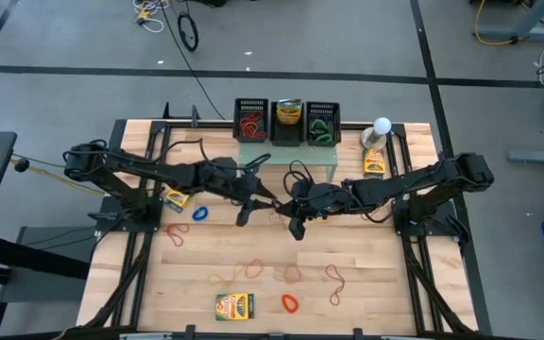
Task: Pick & Place Office Desk Supplies
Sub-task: Put the red rubber band into the left black bin on the shelf
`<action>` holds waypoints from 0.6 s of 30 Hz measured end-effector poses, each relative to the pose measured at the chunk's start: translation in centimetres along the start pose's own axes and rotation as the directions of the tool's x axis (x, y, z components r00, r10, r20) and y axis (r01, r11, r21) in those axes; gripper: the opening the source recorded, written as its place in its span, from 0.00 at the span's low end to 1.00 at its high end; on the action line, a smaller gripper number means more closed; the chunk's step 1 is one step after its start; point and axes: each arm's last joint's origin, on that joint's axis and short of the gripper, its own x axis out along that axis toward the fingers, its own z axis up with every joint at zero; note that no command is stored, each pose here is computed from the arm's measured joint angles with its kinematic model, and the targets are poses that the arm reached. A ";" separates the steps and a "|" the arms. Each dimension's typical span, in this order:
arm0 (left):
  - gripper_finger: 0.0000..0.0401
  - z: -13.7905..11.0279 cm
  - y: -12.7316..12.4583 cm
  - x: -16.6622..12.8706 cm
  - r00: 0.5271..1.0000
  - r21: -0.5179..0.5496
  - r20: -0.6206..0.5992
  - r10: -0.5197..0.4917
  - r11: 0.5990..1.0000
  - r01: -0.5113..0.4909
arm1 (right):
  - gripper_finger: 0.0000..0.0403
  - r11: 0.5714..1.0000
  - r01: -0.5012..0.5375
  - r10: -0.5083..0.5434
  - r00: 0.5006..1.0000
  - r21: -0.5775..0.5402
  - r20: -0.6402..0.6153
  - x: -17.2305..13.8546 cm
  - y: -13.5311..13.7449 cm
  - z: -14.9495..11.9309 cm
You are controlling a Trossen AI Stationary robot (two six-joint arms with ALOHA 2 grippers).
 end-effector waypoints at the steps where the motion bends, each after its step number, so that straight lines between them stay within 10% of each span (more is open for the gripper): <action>1: 0.31 0.0 0.0 0.0 1.000 -0.001 0.003 0.005 1.000 -0.005 | 0.00 1.000 -0.001 0.001 1.000 0.000 0.002 0.0 0.0 0.0; 18: 0.01 1.0 1.4 -2.1 0.984 -0.055 -0.005 0.179 0.982 -0.179 | 0.13 1.000 0.022 -0.022 0.999 -0.012 0.027 0.0 0.0 0.2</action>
